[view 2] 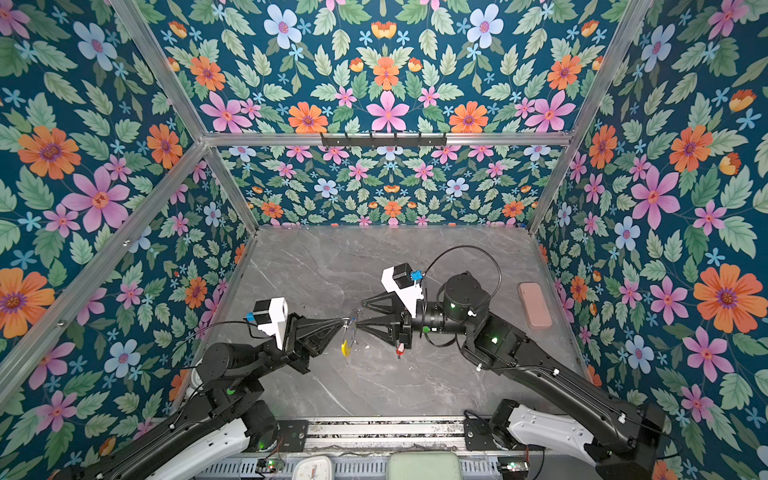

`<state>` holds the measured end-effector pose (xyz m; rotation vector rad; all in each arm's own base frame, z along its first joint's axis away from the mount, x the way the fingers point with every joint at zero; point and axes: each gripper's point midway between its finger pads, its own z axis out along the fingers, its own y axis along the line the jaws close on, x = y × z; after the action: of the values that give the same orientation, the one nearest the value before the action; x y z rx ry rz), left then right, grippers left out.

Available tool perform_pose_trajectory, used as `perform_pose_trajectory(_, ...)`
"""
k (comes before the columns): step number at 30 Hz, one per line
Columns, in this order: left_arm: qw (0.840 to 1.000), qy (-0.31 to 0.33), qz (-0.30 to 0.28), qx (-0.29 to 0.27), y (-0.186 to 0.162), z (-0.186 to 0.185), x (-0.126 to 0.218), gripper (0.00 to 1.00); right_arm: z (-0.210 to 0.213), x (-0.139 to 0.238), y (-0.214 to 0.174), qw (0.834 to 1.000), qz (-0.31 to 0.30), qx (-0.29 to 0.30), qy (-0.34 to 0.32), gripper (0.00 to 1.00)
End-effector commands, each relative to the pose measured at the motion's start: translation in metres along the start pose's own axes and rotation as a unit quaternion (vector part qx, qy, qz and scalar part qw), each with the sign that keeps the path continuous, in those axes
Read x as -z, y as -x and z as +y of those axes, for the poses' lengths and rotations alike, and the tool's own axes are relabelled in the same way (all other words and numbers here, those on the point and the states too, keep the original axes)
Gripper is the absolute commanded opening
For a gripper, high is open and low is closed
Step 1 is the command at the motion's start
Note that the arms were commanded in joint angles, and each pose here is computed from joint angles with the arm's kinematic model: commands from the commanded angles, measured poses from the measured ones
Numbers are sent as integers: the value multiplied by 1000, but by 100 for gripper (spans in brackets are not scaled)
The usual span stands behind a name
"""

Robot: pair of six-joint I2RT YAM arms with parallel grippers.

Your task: Remove the keys from the keyring

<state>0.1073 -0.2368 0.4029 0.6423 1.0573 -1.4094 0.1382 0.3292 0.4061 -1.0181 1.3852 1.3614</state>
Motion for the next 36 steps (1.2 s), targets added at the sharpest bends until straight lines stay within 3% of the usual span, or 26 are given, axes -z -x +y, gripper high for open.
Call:
perform_pose_trajectory(1,999,-5,-35,-12,17,-5,2,0,13,-3,21,998,-46,-4,42,50)
perform_pose_trajectory(15,999,25,-46,-14,18,6,4,0,15,-17,10,997,-27,-22,66,22)
perform_pose_trajectory(22,998,35,-45,-15,17,10,4,0,14,-20,7,997,-21,-26,69,17)
perform_pose_trajectory(31,998,36,-41,-10,14,12,1,0,12,-21,2,997,-10,-32,65,0)
perform_pose_trajectory(33,998,42,-39,-3,13,15,1,0,12,-20,1,998,-5,-32,62,0)
perform_pose_trajectory(34,998,46,-36,1,12,16,2,3,12,-19,0,998,0,-33,59,0)
perform_pose_trajectory(36,998,53,-26,8,9,17,3,27,11,-15,-5,998,20,-34,45,0)
